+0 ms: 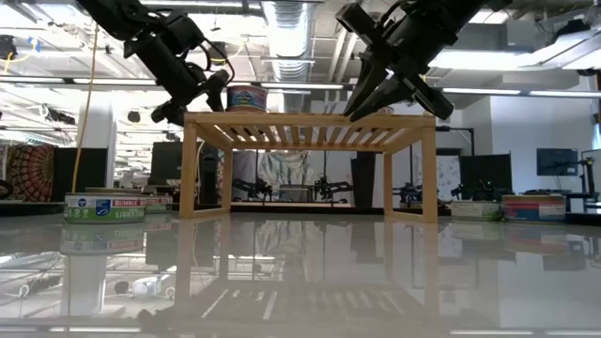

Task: Stack canned seafood by type on shelf
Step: Stack the blue-pink tuna can on top of the other blue-pink tuna can on the shelf, then stack the green tuna can on top of the other green tuna can on the shelf

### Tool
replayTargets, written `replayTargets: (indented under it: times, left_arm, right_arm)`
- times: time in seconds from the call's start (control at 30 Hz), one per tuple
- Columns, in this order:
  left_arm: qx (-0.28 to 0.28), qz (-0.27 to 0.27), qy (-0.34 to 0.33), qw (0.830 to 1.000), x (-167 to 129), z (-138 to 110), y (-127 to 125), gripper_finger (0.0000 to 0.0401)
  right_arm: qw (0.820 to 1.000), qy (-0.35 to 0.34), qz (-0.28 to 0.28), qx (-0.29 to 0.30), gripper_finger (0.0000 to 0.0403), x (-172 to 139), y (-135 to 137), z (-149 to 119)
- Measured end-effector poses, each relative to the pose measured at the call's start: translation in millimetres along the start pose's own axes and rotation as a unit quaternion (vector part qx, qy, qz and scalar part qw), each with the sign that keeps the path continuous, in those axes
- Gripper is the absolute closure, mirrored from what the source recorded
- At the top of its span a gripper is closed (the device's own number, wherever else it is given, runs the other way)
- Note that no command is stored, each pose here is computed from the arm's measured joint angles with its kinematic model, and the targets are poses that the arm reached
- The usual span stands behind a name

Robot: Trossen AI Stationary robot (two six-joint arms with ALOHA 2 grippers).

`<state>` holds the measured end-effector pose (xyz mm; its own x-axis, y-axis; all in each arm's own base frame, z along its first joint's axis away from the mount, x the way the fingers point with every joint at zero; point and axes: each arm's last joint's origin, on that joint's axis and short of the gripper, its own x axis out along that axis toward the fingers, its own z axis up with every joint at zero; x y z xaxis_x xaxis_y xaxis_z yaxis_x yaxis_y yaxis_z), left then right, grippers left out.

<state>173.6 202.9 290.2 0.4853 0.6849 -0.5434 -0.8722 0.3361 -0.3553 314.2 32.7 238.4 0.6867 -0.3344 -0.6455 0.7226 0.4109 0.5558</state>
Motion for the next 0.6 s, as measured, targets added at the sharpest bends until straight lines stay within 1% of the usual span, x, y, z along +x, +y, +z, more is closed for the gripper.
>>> replayTargets:
  times: [0.17,0.3,0.5,0.6]
  left_arm:
    - [-0.009,0.002,-0.023,1.000,-12,7,4,0.0102]
    - [-0.010,-0.006,-0.038,0.999,-33,9,4,0.0102]
    - [-0.007,-0.004,-0.031,0.999,-68,0,1,0.0102]
    - [-0.006,-0.007,-0.027,1.000,-82,-8,-5,0.0102]
  right_arm:
    - [1.000,0.000,0.000,0.000,0.0340,0,0,0]
    - [1.000,0.000,0.000,-0.001,0.0340,0,0,0]
    - [1.000,0.000,0.000,-0.003,0.0340,0,0,0]
    - [1.000,0.000,0.000,-0.006,0.0340,0,0,0]
